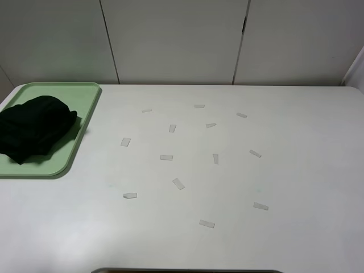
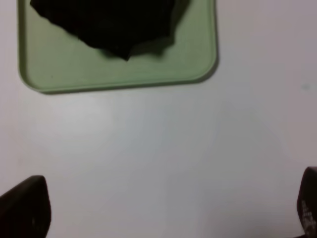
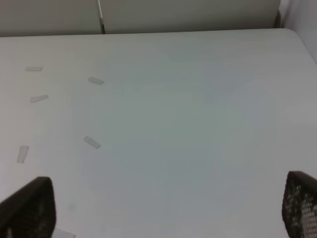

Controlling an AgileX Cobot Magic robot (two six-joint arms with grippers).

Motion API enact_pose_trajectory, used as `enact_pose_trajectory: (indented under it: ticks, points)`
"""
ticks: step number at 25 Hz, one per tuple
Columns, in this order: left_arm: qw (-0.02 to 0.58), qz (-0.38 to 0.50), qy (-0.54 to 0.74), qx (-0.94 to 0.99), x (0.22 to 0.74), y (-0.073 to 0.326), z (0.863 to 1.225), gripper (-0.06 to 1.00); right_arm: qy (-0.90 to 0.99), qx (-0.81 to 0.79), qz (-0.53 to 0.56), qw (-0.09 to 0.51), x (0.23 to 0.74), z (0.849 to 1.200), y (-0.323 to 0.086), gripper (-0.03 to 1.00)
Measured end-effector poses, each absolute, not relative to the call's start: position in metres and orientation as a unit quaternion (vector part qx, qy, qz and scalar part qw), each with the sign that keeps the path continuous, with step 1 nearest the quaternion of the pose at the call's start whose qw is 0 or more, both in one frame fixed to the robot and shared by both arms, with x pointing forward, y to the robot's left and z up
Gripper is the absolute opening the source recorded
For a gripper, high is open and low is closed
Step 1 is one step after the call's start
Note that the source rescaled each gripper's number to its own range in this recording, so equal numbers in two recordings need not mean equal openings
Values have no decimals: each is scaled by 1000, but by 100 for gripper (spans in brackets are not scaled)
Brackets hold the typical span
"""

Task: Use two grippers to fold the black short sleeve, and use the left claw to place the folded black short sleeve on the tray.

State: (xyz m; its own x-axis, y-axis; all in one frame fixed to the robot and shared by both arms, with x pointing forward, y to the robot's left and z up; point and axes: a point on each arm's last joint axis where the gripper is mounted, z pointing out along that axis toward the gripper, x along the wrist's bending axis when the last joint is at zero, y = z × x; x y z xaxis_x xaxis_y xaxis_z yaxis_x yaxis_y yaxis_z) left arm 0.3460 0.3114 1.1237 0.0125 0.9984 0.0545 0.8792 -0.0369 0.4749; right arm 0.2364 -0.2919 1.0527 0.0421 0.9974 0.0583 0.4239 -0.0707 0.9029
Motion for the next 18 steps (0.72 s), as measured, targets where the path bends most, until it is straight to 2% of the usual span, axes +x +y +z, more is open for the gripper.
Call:
enact_pose_trajectory:
  ticks: [7, 12, 18]
  points:
    - [236, 225, 649, 687, 286, 298, 1110, 100, 573, 620, 388, 369, 236, 1053, -292, 100]
    - [276, 220, 639, 683, 262, 289, 1087, 100, 573, 620, 388, 369, 236, 1053, -292, 100]
    - [309, 257, 624, 670, 244, 287, 1060, 100, 573, 620, 388, 369, 236, 1053, -292, 100]
